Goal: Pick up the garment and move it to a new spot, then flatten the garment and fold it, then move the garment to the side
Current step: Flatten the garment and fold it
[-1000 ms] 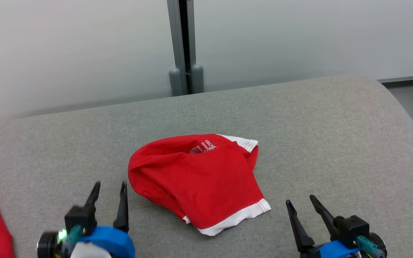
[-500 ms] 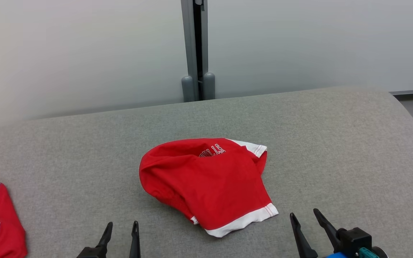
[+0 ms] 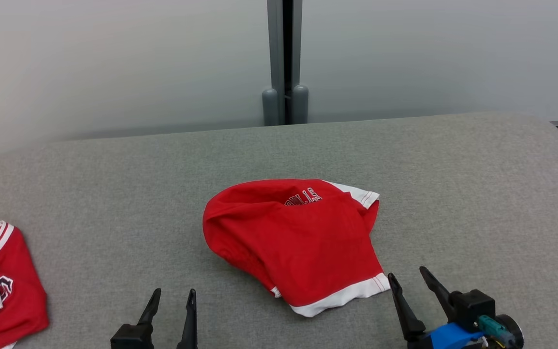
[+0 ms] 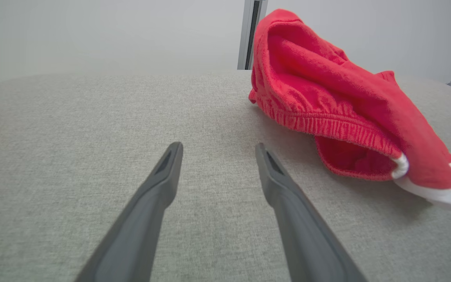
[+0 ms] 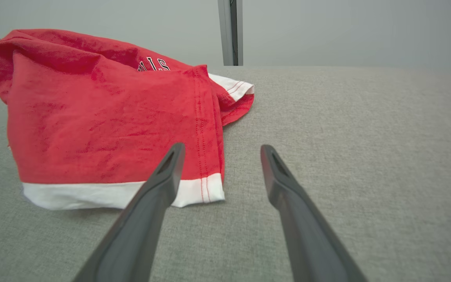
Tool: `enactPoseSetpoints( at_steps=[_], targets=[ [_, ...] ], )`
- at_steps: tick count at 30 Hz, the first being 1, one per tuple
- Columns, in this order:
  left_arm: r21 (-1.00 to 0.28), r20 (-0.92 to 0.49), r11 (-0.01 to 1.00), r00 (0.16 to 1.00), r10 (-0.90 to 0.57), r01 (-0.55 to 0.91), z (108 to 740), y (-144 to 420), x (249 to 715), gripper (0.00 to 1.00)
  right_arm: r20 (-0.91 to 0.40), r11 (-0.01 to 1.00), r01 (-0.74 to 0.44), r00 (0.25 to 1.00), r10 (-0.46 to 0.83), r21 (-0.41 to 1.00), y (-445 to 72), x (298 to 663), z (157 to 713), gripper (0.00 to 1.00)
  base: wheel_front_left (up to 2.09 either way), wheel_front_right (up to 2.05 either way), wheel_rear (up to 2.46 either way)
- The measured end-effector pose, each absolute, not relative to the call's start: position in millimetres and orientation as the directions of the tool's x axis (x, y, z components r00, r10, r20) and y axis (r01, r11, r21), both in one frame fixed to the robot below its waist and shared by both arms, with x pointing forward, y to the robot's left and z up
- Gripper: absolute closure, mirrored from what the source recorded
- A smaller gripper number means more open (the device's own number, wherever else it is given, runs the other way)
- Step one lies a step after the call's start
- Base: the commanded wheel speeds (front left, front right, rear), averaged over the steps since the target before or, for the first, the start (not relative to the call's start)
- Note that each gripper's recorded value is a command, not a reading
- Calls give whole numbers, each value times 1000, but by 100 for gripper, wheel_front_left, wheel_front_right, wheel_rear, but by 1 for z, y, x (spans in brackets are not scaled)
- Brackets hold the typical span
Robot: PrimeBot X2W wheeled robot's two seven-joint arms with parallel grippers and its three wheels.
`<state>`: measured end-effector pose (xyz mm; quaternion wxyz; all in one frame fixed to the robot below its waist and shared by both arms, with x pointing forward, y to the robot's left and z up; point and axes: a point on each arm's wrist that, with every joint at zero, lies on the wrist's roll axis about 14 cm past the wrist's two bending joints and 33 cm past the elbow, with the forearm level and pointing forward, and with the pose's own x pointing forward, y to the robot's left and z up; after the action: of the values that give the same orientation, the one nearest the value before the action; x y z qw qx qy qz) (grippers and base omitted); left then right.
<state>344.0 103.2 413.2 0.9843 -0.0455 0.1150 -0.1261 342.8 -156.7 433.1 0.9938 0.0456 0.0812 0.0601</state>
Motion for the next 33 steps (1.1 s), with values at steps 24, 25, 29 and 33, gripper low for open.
enactPoseSetpoints(
  at_steps=[24,25,29,33],
  targets=[
    [-135,-250,963,932,-261,233,400,107,351,0,-286,985,46,958,3,167,-192,386,394,100,0,0,0],
    [-140,-245,957,927,-283,255,401,101,351,0,-269,984,70,963,-24,164,-202,387,399,100,0,0,0],
    [-161,-226,926,901,-371,341,406,72,351,0,-204,976,163,970,-133,142,-238,387,420,100,0,0,0],
    [-180,-215,896,872,-439,406,409,50,349,0,-181,960,265,952,-246,86,-277,378,428,96,0,0,0]
  ],
)
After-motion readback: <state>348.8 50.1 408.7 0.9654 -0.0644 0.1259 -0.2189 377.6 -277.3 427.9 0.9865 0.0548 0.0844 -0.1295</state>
